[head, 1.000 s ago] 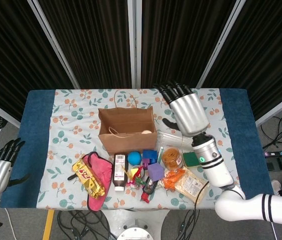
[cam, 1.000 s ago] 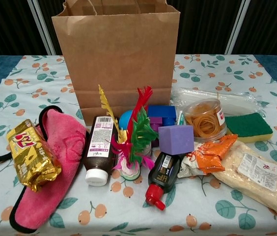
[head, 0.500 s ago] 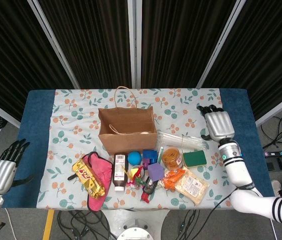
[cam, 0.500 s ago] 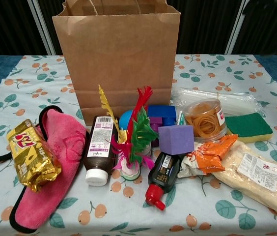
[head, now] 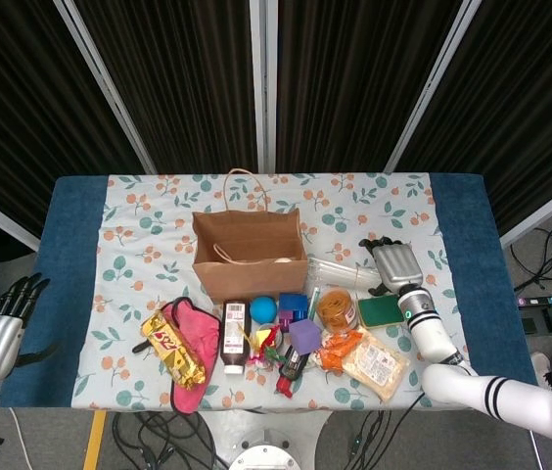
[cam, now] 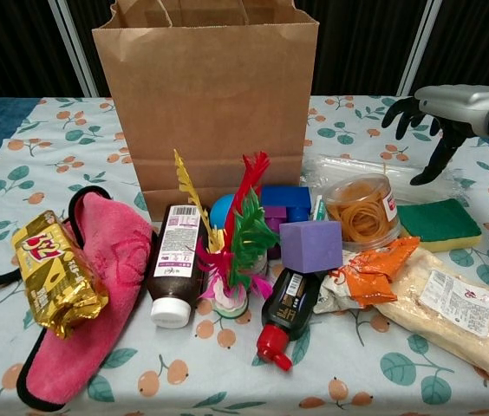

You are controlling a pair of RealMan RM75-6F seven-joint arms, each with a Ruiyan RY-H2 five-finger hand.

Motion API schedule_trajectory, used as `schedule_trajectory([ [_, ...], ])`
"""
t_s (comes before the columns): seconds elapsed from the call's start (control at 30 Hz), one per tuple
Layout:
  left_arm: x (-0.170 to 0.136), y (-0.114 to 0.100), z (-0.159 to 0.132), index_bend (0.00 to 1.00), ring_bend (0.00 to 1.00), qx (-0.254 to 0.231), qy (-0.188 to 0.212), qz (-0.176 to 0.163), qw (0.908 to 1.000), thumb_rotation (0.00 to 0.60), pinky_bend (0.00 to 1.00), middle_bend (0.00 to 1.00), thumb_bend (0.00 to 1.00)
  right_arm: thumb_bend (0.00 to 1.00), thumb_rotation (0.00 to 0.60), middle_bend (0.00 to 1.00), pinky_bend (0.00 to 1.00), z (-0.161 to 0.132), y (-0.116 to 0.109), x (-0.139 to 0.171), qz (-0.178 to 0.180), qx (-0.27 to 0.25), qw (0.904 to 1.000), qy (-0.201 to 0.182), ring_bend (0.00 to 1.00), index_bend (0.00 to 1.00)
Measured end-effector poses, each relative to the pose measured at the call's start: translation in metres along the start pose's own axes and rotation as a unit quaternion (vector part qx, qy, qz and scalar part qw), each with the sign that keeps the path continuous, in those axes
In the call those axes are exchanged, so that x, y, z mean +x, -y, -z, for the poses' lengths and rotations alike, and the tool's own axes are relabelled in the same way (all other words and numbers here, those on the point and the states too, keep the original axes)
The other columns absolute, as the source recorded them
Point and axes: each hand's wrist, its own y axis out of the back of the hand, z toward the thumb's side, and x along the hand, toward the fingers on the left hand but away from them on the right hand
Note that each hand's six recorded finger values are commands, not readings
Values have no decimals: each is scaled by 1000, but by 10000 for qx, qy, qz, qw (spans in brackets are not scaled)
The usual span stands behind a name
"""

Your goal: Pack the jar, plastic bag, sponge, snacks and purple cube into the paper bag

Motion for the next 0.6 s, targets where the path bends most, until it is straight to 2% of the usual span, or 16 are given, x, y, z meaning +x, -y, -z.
schedule_trajectory([
  [0.3,-1,1,4,100,62,-12,-43,3,10000,600,202,157,103,6,600,298,316,-16,14,-17,-208,119,9996,-125,224,264],
  [0.6,-3,1,5,100,63,-13,-60,9,10000,600,202,157,104,85,600,381,407,-18,35,-26,-418,307,9987,-22,298,382],
])
